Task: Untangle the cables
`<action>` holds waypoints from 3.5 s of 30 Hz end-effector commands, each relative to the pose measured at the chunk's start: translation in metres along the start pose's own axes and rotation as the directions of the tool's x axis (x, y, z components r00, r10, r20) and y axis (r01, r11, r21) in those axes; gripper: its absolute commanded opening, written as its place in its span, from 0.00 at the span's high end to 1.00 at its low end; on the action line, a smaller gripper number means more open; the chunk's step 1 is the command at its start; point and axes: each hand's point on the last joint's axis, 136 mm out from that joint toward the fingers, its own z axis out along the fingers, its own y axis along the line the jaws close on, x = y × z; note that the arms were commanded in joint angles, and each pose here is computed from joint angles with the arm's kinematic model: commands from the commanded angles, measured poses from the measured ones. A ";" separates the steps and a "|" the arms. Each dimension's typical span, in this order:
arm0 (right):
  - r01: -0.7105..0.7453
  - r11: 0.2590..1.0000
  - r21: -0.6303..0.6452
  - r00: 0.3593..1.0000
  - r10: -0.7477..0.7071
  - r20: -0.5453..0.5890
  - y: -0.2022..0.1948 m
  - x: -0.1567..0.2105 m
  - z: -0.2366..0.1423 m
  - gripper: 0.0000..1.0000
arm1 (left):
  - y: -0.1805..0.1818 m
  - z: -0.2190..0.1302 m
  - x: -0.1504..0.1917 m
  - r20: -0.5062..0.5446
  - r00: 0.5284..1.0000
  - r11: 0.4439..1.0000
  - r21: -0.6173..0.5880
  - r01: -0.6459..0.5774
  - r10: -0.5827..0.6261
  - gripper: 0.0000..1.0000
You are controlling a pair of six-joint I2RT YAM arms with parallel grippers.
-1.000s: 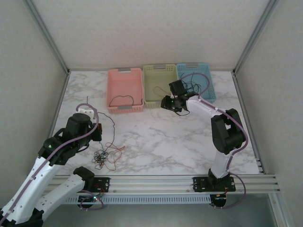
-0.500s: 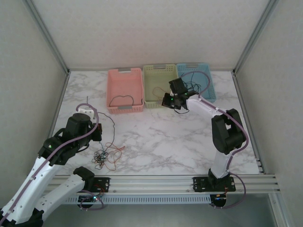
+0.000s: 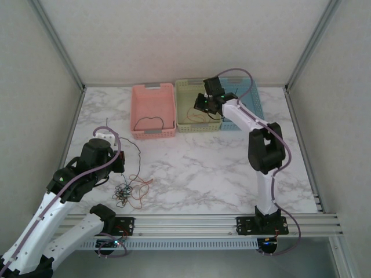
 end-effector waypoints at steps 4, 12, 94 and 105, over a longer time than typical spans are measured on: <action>0.019 1.000 0.008 1.000 -0.019 -0.002 0.001 -0.003 -0.001 1.00 | -0.002 0.005 0.002 -0.008 1.000 1.000 0.013 -0.012 0.012 1.00; 0.113 0.989 -0.099 0.991 -0.104 0.089 0.021 -0.003 -0.076 0.72 | -0.005 0.005 0.003 -0.013 1.000 0.999 0.031 -0.016 0.016 1.00; 0.231 0.973 -0.010 0.972 -0.231 -0.030 -0.018 0.159 -0.169 1.00 | -0.001 -0.008 -0.021 0.094 0.972 0.977 0.007 0.214 -0.214 1.00; -0.147 0.734 0.663 0.968 -0.031 0.248 -0.231 0.103 -0.256 1.00 | 0.081 -0.132 -0.071 0.370 0.928 0.931 -0.329 0.162 -0.031 1.00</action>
